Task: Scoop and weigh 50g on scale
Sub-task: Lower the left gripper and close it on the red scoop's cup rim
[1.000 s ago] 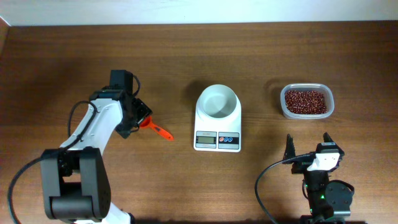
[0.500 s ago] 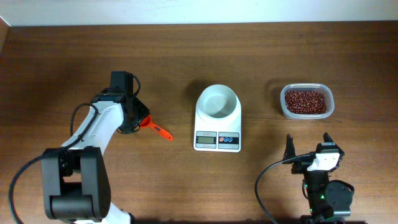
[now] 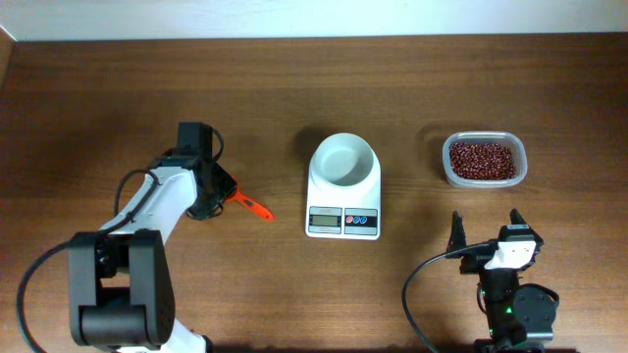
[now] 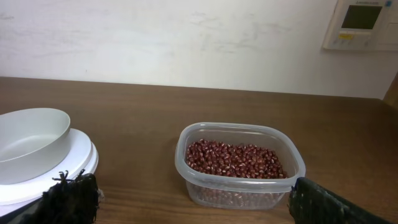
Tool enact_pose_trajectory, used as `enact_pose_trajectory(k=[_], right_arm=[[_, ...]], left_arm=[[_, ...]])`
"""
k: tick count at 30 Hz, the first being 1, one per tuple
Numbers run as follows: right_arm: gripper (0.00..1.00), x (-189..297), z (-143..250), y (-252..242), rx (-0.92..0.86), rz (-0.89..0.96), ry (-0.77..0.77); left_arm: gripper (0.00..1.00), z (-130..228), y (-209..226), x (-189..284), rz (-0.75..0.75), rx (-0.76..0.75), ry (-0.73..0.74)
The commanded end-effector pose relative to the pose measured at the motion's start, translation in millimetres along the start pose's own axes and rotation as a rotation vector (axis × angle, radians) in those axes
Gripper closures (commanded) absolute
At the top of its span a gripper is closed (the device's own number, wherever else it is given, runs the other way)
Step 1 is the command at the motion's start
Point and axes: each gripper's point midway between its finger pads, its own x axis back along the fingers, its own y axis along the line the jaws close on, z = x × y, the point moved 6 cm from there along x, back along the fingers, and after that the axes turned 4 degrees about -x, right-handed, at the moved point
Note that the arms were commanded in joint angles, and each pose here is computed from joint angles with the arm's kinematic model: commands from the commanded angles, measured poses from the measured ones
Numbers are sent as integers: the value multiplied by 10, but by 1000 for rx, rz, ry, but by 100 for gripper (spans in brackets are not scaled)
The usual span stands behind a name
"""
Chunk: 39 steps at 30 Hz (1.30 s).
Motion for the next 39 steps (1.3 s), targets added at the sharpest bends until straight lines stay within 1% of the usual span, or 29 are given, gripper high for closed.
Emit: enact_pose_trajectory(k=[1, 7, 10, 13, 17, 22, 25, 28, 29, 30, 35, 37, 38, 39], right_arm=[[1, 1, 20, 16, 4, -8, 1], [1, 1, 20, 16, 4, -8, 1], [1, 1, 20, 16, 4, -8, 1], [1, 1, 20, 16, 4, -8, 1], [1, 1, 20, 16, 4, -8, 1], [1, 1, 20, 16, 4, -8, 1], [1, 1, 20, 16, 4, -8, 1], [1, 1, 20, 16, 4, -8, 1], [2, 1, 20, 16, 4, -8, 1], [1, 1, 20, 16, 4, -8, 1], [1, 1, 20, 16, 4, -8, 1], [1, 1, 20, 16, 4, -8, 1], [1, 1, 20, 16, 4, -8, 1], [2, 1, 20, 16, 4, -8, 1]], left_arm=[[67, -13, 9, -45, -1, 7, -15], [72, -71, -41, -45, 26, 8, -47], [72, -67, -37, -47, 25, 8, -45], [68, -54, -24, -57, 21, 8, -42], [69, -81, 24, -62, -17, 9, -72], [71, -113, 12, -60, -14, 10, -92], [78, -130, 8, -58, -14, 11, -103], [89, -130, 8, -58, -14, 11, -103], [96, -129, 9, -59, -14, 11, -103], [100, -126, 12, -61, -15, 12, -102], [100, -27, 99, -85, -51, 177, -61], [100, -7, 116, -85, -60, 188, -52], [98, -5, 118, -85, -62, 186, -51], [86, -3, 120, -85, -63, 186, -50]])
